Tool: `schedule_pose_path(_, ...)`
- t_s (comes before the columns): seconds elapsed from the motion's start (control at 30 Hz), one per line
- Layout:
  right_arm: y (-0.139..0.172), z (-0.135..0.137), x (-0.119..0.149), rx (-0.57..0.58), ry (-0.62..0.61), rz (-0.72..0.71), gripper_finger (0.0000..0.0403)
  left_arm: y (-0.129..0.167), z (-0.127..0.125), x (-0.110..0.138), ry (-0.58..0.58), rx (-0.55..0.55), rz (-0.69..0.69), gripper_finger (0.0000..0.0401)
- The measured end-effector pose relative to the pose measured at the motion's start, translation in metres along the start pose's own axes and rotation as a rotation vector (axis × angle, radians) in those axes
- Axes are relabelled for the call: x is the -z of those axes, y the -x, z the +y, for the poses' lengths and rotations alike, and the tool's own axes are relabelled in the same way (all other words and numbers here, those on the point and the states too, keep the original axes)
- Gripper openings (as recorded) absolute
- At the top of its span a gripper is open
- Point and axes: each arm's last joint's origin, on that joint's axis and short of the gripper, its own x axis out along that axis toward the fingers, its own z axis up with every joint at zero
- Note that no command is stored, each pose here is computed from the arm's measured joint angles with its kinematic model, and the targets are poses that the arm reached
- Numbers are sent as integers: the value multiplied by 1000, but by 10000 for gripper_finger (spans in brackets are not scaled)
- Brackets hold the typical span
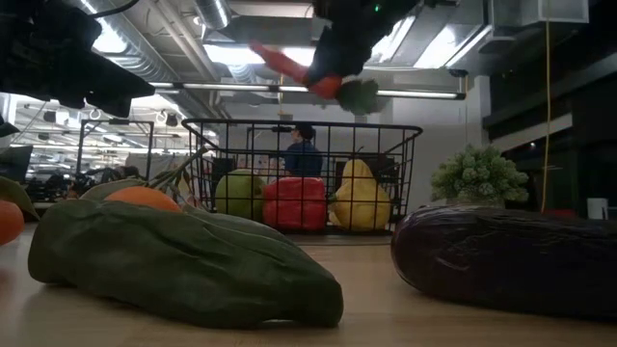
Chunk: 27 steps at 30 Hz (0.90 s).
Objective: Build produce basket
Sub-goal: Put the orange carrot into the black wire basket
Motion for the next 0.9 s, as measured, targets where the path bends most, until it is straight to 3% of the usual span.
schedule_pose_path(0.23, -19, 1, 7, -2, 4, 50, 144, 0, 0, 0, 0, 0, 0, 94)
schedule_pose_path(0.67, -20, 1, 7, -1, 15, 47, 150, 0, 0, 0, 0, 0, 0, 94)
schedule_pose_path(0.77, -20, 1, 7, -4, 116, 48, 150, 0, 0, 0, 0, 0, 0, 94)
schedule_pose_path(0.9, -20, 1, 8, -10, 357, 52, 150, 0, 0, 0, 0, 0, 0, 94)
